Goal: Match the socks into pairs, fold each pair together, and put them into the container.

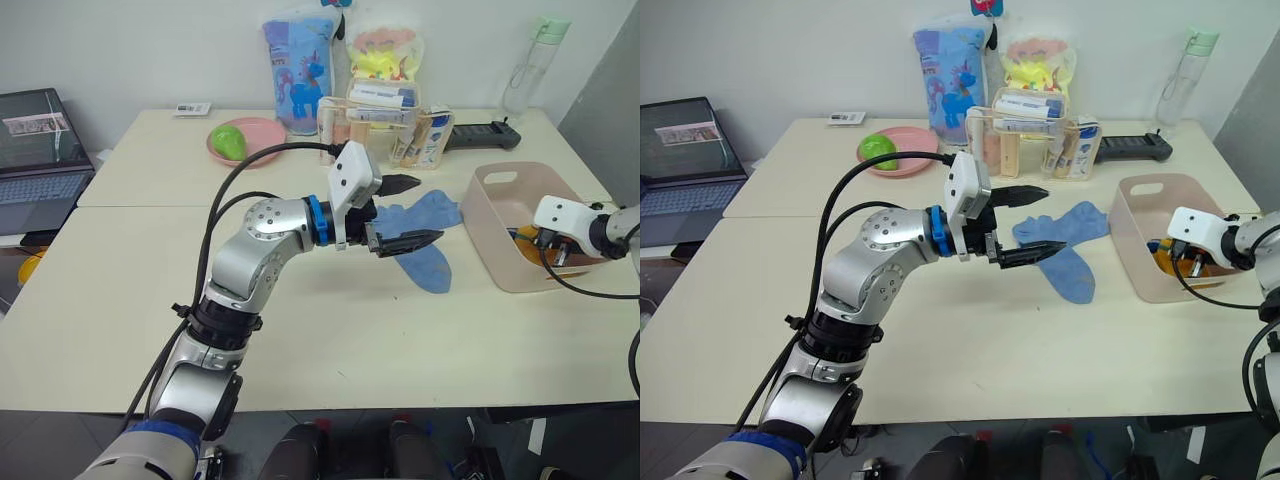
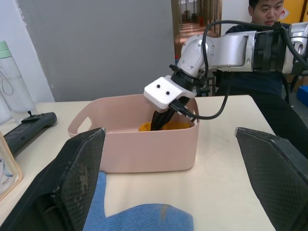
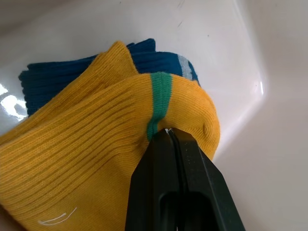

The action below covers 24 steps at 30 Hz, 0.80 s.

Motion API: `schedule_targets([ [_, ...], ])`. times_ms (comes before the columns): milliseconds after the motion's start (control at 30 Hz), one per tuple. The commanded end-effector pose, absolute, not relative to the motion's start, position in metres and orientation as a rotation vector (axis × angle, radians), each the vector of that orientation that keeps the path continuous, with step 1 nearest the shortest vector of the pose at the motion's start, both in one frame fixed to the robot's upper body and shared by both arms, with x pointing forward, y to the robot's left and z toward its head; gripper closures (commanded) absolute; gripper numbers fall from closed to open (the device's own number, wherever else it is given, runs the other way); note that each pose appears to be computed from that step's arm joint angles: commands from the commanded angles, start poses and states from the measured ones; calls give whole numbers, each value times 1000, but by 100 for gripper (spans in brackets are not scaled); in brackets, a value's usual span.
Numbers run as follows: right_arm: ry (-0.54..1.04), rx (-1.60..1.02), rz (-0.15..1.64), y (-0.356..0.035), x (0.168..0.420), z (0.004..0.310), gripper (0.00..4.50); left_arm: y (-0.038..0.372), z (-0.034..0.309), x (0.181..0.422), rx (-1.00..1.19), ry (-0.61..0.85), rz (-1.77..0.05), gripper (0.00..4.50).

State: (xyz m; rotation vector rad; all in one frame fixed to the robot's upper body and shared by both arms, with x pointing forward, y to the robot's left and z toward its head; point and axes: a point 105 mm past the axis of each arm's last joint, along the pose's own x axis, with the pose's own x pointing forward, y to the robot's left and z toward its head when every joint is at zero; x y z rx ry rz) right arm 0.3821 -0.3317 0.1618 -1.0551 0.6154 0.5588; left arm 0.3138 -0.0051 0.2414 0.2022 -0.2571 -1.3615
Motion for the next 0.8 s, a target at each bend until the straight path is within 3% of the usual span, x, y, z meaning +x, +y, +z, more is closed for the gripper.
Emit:
schedule_targets([
  [33,499,-1108,478,-337,386,213,447,-3,251,308,225,-306,-1356,0],
  [267,229,-1041,426,-308,392,294,447,13,248,316,242,-286,-1311,0],
  [400,74,-916,479,-273,394,309,447,34,238,325,256,-246,-1242,0],
  [533,-77,-697,557,-225,388,300,447,79,213,341,278,-194,-1047,0],
  [633,-87,-595,579,-206,378,278,386,98,205,344,252,-179,-957,0],
  [800,-96,-383,556,-169,347,216,213,139,175,344,204,-145,-722,0],
])
